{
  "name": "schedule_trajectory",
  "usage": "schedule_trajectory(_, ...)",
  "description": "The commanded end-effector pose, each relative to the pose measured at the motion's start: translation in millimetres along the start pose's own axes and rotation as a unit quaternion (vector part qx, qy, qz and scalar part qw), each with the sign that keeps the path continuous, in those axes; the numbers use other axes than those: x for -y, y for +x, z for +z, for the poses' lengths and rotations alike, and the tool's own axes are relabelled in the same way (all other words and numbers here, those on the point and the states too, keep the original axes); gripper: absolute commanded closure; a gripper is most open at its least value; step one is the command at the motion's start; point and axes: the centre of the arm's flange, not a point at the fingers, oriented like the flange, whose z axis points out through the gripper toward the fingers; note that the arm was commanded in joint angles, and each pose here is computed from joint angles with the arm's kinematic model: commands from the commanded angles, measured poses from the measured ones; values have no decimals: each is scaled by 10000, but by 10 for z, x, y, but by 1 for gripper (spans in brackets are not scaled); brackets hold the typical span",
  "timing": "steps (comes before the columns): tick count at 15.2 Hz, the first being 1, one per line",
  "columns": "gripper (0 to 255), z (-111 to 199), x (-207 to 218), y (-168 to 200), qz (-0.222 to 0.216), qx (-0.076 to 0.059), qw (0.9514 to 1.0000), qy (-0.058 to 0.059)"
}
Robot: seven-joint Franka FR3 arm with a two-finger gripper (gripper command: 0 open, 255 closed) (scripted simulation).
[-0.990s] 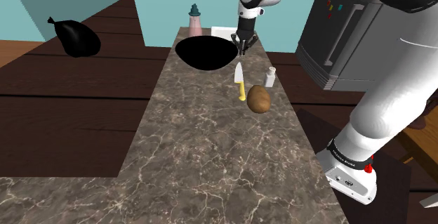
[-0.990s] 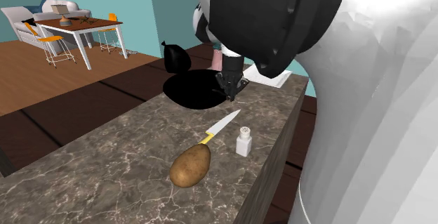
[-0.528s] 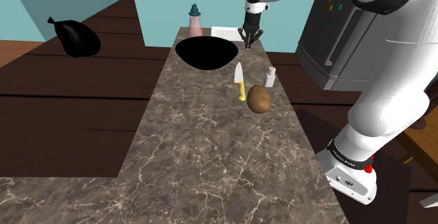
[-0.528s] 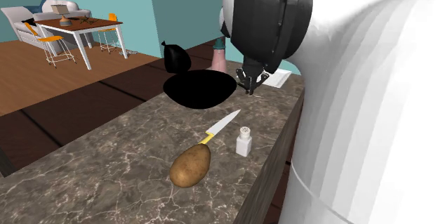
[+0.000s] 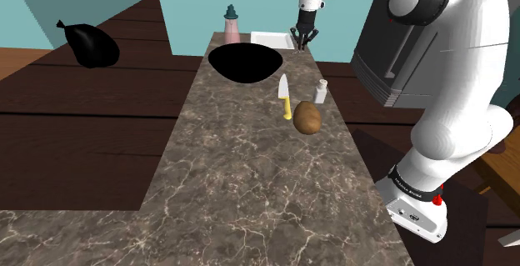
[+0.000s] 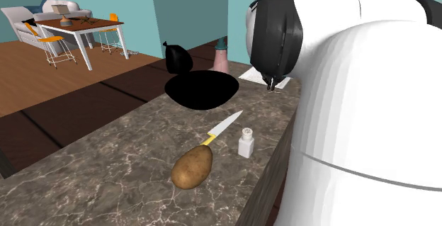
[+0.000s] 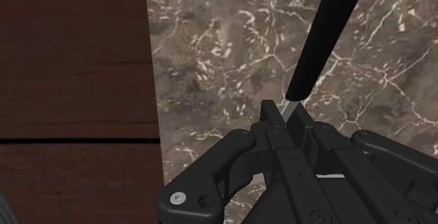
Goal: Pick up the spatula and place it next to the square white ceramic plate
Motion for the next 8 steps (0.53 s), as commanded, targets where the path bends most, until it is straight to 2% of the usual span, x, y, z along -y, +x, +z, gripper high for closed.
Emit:
schedule_trajectory(1, 255, -31, -131, 250, -5, -2, 10000, -1)
schedule_trajectory(2, 255, -43, -219, 426, -5, -2, 10000, -1)
schedule_trajectory(8, 255, 273, -219, 447, -5, -2, 10000, -1)
